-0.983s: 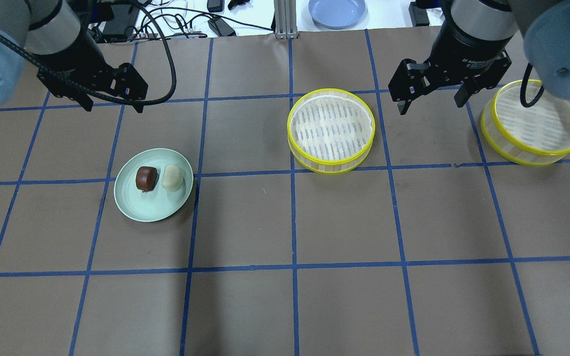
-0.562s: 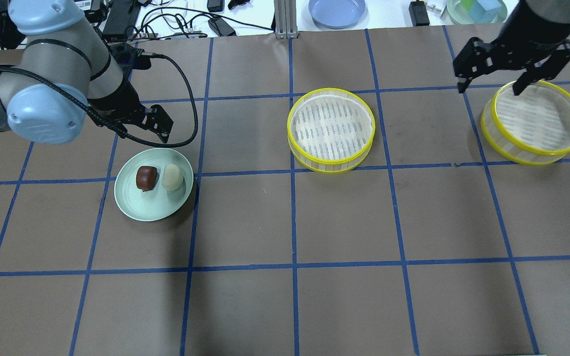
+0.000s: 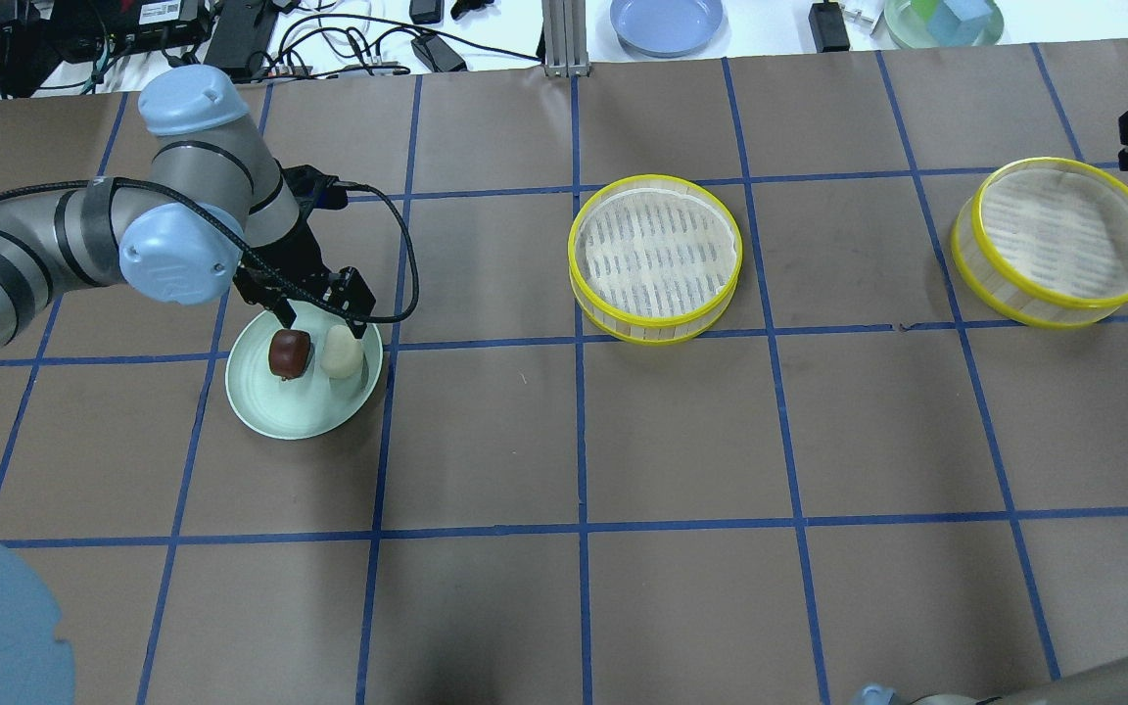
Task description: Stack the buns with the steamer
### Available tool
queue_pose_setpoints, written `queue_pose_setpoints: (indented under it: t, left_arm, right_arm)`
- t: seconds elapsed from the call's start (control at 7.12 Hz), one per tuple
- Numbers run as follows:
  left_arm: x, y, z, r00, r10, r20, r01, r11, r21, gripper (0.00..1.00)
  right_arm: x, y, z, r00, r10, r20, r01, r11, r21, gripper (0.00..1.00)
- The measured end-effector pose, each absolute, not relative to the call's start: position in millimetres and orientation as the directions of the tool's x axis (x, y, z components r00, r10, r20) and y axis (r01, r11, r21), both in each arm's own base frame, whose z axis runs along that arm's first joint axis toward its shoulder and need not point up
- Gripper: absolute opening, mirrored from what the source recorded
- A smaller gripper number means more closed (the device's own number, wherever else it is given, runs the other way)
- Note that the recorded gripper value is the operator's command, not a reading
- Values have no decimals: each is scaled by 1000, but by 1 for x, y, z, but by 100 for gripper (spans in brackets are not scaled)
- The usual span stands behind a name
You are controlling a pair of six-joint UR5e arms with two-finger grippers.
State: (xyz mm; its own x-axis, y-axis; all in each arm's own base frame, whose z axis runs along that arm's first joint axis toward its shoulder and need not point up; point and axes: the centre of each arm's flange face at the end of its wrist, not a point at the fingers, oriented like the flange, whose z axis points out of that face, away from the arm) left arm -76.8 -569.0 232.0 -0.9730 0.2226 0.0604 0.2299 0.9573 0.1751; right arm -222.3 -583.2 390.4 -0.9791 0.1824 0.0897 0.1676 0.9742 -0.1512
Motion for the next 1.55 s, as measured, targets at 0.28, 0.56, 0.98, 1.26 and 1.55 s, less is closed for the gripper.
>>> queue_pose_setpoints:
  t: [0.28,0.56,0.98,1.26,1.55]
  left_arm:
    - [-77,-570,195,-969,235,81,247,941,230,47]
    - [-76,-571,176,-968,236,91,252,932,260,0]
    - [-73,-586,196,-970,231,72,242,946,215,0]
    - [-83,-606,255,-983,167,69,175,978,117,0]
    - [-125,-613,312,-994,40,100,42,999,11,0]
  right_arm:
    - [-278,-610,314,-987,99,126,75,981,-179,100]
    - [-299,-619,279,-986,55,155,23,980,-200,100]
    - [-306,-623,250,-989,43,141,18,984,-177,89]
    - [-312,-624,237,-992,1,123,-20,985,-171,92]
    - [-322,-631,231,-989,-90,118,-110,978,-179,78]
